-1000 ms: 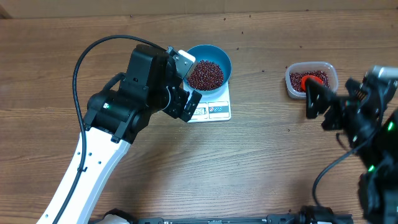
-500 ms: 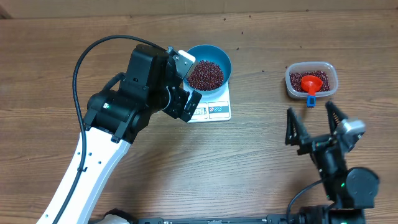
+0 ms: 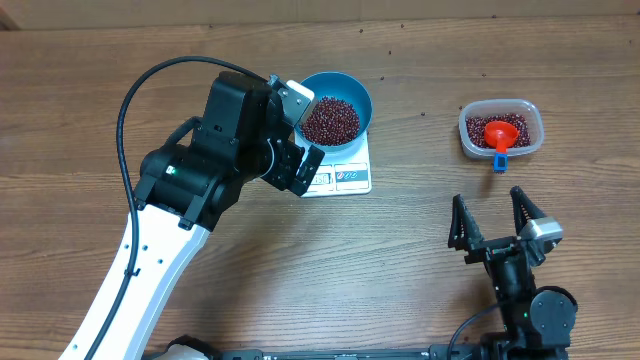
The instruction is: Scoop item into bowl and weigh 150g on scale
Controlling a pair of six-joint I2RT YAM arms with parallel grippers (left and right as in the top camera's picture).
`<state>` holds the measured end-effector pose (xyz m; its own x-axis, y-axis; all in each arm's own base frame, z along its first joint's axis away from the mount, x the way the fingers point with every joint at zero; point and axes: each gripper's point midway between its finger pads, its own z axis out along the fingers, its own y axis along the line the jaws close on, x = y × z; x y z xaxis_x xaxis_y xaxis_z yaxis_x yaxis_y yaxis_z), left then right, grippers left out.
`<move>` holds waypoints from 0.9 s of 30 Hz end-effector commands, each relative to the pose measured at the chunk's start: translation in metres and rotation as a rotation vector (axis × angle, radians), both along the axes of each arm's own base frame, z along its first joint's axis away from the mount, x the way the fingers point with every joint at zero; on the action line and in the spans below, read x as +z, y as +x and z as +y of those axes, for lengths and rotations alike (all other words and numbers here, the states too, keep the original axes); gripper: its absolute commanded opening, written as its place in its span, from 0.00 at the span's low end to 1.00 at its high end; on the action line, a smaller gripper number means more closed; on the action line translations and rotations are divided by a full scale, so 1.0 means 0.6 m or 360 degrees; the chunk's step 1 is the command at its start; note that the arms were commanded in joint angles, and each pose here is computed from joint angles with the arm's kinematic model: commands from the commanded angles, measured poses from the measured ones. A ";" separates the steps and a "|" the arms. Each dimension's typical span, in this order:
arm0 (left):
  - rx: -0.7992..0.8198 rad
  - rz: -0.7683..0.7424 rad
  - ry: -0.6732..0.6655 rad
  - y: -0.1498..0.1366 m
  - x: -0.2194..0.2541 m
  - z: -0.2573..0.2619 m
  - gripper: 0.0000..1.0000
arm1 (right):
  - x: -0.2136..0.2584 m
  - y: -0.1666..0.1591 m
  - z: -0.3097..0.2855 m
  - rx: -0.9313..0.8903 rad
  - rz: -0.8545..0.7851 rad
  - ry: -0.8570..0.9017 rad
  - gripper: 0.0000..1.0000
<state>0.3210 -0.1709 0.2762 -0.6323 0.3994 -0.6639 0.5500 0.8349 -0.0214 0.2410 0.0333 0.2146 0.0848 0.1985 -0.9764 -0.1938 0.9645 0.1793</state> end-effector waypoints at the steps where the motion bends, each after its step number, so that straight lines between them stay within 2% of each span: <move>1: 0.0010 0.0005 -0.0020 0.003 0.002 -0.001 0.99 | -0.033 0.004 -0.002 -0.0013 0.0072 0.0016 1.00; 5: 0.0010 0.0006 -0.0019 0.003 0.002 -0.001 1.00 | -0.074 0.005 -0.002 -0.0013 0.0231 0.0012 1.00; 27: 0.0010 0.0006 -0.0019 0.003 0.002 -0.001 0.99 | -0.072 0.005 -0.002 -0.0013 0.0223 0.0011 1.00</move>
<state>0.3210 -0.1709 0.2762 -0.6323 0.3994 -0.6639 0.5500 0.8349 -0.0214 0.2439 0.0326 0.1734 -0.0539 0.1988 -0.9786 -0.1619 0.9653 0.2050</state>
